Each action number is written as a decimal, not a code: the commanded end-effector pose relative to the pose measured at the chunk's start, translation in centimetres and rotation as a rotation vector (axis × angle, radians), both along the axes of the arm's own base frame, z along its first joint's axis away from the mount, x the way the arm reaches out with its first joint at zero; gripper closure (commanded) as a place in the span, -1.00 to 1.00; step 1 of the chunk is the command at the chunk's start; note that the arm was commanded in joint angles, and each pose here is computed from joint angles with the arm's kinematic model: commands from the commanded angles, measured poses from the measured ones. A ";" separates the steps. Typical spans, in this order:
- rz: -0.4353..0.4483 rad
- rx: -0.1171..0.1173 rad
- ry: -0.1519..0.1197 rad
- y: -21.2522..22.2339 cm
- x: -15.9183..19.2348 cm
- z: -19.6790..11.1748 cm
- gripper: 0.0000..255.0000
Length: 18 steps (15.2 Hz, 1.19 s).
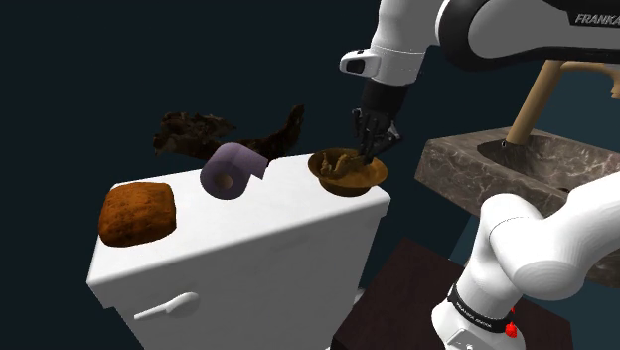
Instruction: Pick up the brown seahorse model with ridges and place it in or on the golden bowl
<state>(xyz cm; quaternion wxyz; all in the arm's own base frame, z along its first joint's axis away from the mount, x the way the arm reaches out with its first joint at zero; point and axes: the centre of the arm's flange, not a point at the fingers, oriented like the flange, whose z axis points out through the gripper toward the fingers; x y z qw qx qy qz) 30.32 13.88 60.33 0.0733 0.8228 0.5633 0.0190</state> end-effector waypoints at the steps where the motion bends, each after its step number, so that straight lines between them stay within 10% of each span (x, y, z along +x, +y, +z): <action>1: 0.000 0.000 0.000 0.1 0.0 -0.2 1.00; 6: 0.000 0.000 0.000 0.1 0.0 -0.2 1.00; 7: 0.000 0.000 0.000 0.1 0.0 -0.2 -1.00; 18: 0.000 0.000 0.000 0.5 -0.6 4.7 -1.00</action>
